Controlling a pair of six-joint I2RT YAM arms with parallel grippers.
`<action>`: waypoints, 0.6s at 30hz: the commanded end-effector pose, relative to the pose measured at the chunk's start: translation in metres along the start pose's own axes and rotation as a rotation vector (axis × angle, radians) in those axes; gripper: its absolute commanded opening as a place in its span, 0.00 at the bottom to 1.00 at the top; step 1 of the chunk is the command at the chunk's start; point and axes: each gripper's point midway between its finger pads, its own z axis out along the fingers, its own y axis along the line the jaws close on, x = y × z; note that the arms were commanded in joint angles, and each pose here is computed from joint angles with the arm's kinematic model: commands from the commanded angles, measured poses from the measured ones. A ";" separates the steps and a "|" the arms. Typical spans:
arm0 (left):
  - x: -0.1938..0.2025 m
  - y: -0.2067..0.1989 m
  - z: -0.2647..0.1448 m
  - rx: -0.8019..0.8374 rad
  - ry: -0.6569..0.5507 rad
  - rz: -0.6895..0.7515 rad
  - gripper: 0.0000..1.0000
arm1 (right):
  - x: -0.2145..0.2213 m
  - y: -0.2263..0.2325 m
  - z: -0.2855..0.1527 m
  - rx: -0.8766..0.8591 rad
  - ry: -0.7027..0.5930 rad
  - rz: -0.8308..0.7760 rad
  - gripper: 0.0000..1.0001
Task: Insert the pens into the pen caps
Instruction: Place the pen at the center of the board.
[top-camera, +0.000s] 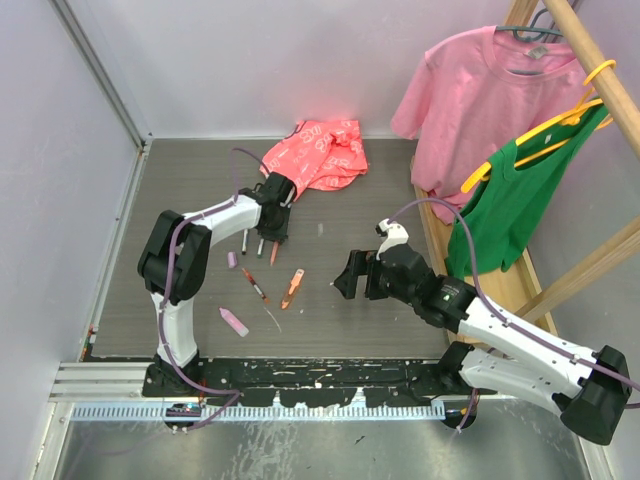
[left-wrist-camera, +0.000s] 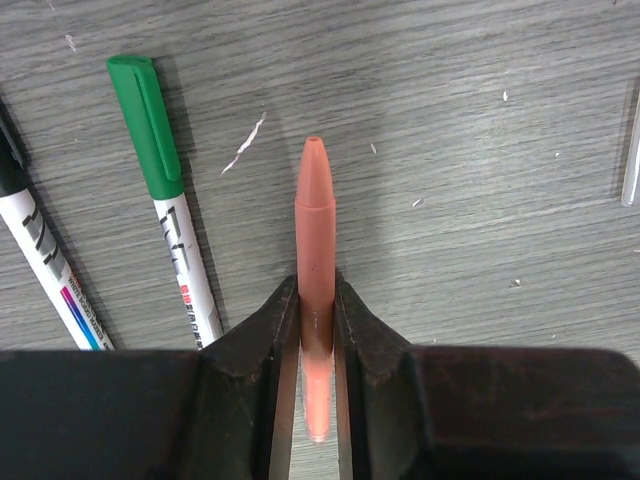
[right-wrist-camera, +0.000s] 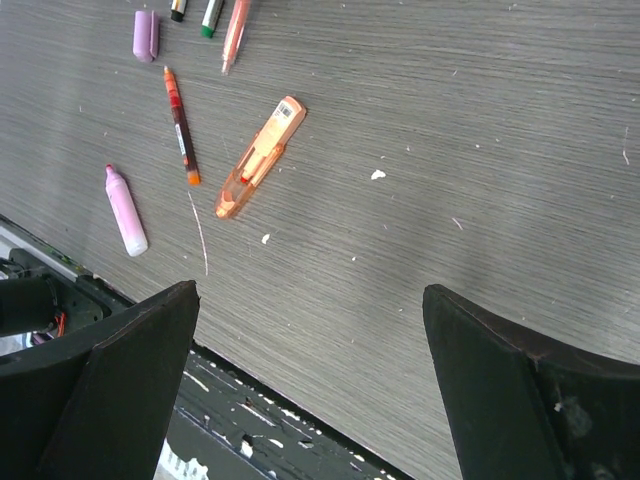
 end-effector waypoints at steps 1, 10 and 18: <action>-0.003 0.005 0.003 -0.025 -0.004 0.001 0.21 | -0.014 0.006 -0.005 -0.017 -0.056 0.025 0.99; -0.010 0.003 -0.004 -0.016 -0.023 0.003 0.25 | -0.013 0.004 -0.006 -0.011 -0.058 0.030 0.99; -0.041 -0.003 -0.042 0.019 -0.110 -0.002 0.28 | -0.014 0.004 -0.007 -0.008 -0.063 0.031 0.99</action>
